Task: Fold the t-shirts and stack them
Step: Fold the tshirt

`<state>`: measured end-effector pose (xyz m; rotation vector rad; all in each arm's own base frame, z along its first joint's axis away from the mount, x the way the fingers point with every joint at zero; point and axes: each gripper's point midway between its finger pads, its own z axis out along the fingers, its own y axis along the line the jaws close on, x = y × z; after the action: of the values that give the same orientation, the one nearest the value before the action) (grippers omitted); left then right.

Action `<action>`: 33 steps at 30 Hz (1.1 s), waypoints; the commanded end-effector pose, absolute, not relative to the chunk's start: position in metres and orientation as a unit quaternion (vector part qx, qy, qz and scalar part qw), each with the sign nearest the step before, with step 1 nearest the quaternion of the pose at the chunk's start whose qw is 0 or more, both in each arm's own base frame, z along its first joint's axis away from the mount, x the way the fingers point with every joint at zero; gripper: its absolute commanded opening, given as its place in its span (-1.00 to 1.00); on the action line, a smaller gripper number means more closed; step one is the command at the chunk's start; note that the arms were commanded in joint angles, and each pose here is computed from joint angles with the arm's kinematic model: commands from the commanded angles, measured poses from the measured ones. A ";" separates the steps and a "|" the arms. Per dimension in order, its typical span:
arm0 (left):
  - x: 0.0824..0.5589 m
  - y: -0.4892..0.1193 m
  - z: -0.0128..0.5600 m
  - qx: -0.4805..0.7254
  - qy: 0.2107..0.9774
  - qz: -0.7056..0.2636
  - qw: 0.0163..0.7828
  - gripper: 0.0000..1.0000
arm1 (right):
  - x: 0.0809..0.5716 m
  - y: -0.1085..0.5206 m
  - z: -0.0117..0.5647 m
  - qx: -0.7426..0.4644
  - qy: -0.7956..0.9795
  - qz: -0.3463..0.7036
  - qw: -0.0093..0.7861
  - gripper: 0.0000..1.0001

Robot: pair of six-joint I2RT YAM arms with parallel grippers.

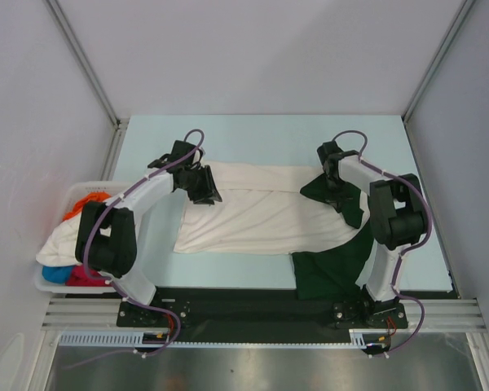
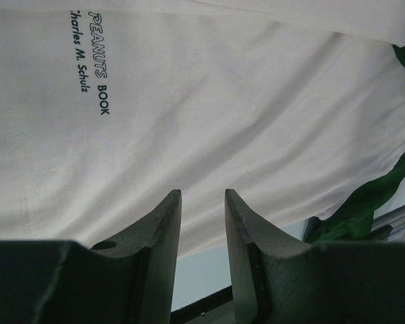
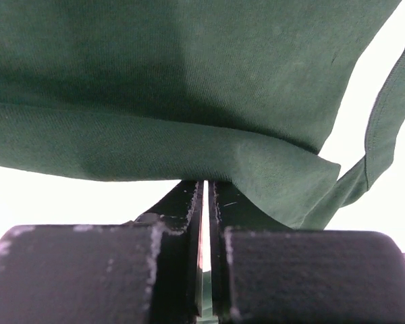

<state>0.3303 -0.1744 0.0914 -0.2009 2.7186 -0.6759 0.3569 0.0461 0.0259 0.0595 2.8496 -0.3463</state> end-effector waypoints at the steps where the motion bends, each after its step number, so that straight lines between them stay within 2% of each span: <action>1: 0.340 -0.179 0.105 -0.066 0.947 -0.253 0.185 -0.25 | 0.363 0.050 0.051 0.018 0.979 -0.125 0.159 -1.00; 13: 0.337 -0.178 0.102 -0.071 0.947 -0.254 0.185 -0.25 | 0.324 0.089 0.083 0.010 0.992 -0.034 0.125 -1.00; 33: 0.327 -0.186 0.097 -0.080 0.941 -0.280 0.173 -0.25 | 0.294 0.156 0.082 -0.017 0.992 0.122 0.019 -1.00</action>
<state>0.3214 -0.1775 0.0789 -0.2435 2.7382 -0.7159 0.3023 0.1382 0.0766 -0.0264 3.0432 0.2680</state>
